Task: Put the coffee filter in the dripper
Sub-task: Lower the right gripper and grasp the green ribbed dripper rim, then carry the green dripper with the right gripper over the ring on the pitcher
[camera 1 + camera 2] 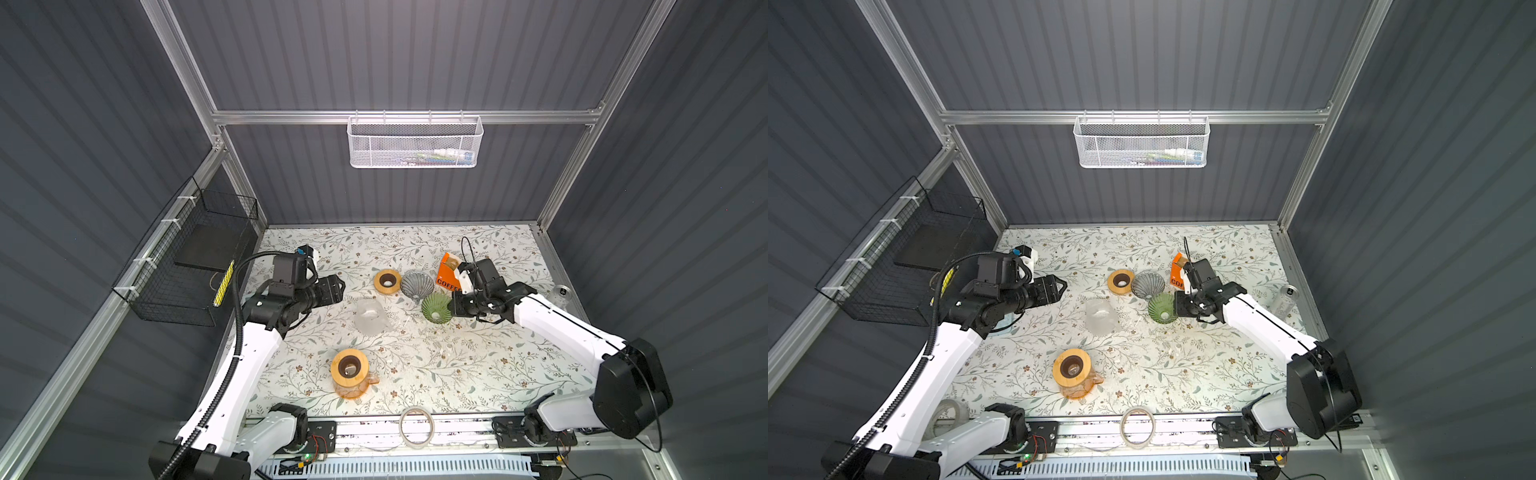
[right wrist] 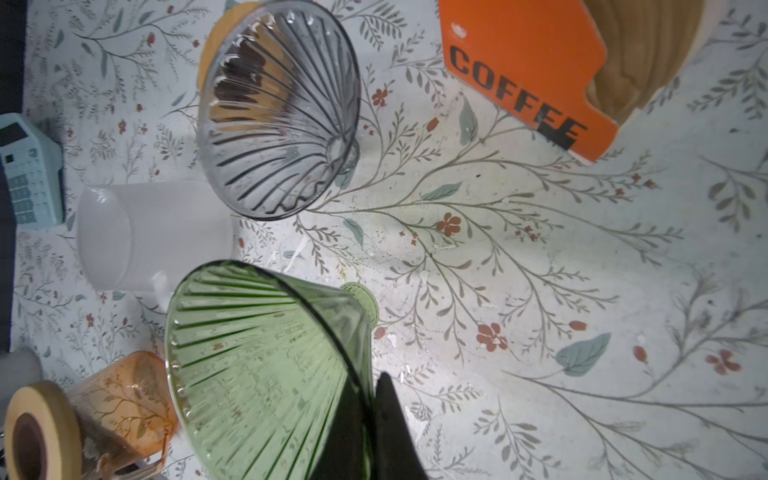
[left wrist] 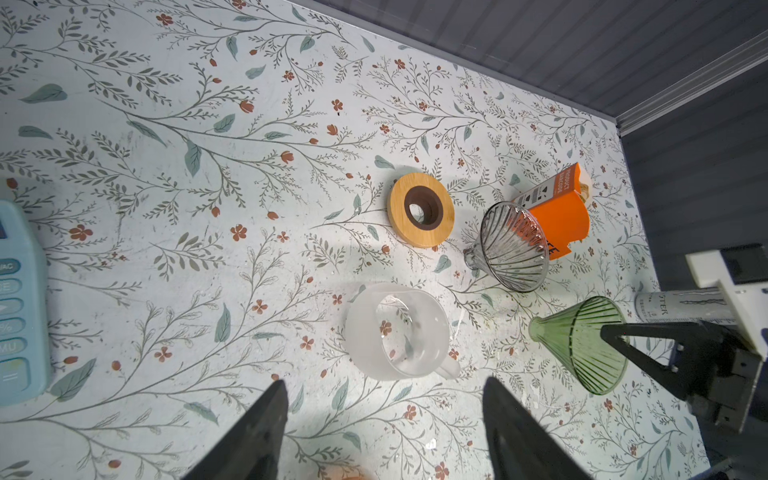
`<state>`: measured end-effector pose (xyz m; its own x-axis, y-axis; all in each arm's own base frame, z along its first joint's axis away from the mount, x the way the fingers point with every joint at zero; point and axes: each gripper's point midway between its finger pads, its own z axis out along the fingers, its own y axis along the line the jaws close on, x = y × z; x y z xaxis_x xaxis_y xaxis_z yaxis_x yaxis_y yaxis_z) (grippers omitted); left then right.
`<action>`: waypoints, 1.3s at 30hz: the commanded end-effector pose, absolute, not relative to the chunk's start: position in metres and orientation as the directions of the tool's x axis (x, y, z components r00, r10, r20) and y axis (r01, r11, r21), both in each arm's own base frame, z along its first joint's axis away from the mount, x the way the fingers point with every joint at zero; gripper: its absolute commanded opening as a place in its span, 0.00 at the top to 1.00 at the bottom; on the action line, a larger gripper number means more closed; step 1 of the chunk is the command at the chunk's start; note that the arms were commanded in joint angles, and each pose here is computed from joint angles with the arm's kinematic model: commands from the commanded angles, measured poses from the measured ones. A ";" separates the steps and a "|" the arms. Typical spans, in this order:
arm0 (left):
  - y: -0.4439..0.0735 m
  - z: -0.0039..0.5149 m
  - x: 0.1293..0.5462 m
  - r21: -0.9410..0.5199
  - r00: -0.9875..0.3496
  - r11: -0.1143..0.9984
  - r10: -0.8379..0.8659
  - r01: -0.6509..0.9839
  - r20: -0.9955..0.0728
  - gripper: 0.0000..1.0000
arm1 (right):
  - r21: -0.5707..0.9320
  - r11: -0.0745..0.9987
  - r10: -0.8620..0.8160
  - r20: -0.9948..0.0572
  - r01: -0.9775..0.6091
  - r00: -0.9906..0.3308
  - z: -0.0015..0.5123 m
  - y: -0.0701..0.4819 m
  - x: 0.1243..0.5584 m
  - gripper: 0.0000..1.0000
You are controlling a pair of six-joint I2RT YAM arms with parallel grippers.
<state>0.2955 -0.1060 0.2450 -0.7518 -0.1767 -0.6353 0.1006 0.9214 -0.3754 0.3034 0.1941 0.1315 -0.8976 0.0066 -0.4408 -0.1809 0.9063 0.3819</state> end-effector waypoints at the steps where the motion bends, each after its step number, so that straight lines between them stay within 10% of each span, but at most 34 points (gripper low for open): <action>1: -0.101 0.252 0.274 -0.362 -0.778 0.928 -0.163 0.088 -0.607 0.26 | 0.435 0.868 -0.027 -0.443 -0.241 -0.896 0.161 0.204 0.290 1.00; 20: -0.086 0.267 0.185 -0.367 -0.918 0.930 -0.178 -0.039 -0.354 0.31 | 0.515 0.616 -0.353 -0.496 -0.596 -0.793 0.244 0.335 0.209 1.00; 39: -0.088 0.249 0.148 -0.419 -0.925 0.908 -0.167 -0.010 -0.340 0.31 | 0.570 0.459 -0.508 -0.460 -0.681 -0.728 0.233 0.432 0.159 1.00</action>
